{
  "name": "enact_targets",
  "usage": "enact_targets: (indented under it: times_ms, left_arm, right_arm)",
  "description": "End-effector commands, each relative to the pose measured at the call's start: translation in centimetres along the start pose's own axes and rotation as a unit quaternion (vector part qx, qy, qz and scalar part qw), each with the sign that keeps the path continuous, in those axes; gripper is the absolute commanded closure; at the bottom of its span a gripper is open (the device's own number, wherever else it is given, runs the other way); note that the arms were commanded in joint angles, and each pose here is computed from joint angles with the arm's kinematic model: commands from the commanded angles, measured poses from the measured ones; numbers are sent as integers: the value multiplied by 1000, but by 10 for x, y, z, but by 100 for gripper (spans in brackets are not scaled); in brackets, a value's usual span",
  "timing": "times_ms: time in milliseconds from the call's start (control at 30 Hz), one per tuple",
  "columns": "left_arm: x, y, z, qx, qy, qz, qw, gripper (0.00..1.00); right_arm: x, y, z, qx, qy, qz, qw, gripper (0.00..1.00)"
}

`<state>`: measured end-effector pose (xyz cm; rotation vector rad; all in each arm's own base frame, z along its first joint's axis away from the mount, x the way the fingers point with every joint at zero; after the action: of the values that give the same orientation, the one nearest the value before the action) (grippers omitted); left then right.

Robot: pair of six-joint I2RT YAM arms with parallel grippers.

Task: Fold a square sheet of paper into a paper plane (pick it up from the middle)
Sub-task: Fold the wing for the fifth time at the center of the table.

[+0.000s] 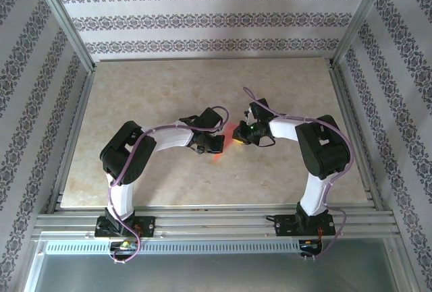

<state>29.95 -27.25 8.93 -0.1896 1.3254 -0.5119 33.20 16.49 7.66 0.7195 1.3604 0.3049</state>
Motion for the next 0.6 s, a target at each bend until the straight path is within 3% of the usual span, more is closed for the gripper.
enact_targets:
  times_ms: [0, 267, 400, 567]
  left_arm:
    - [12, 29, -33, -17, 89, 64, 994, 100]
    - [11, 28, -33, -16, 89, 64, 994, 100]
    - [11, 28, -32, -15, 88, 65, 994, 100]
    - [10, 28, -32, -12, 87, 66, 994, 100]
  right_arm:
    - [-1, -20, 25, 1, -42, -52, 998, 86]
    - [-35, 4, 50, -44, -90, 9, 995, 86]
    - [-58, 22, 38, -88, -111, 46, 989, 85]
    - [-44, 26, 10, -101, -83, 47, 990, 86]
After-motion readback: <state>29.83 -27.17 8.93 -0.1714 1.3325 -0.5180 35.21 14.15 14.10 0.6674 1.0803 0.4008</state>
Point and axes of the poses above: each hand's point on the last joint's axis, 136 mm out from that joint toward the fingers, its own x axis out along the fingers, its own y axis along the line the jaws close on, z = x × y, the point moved 8 cm from there along -x, back along the fingers, and after that the axes turned 3 degrees about x, right-handed, at the moved point
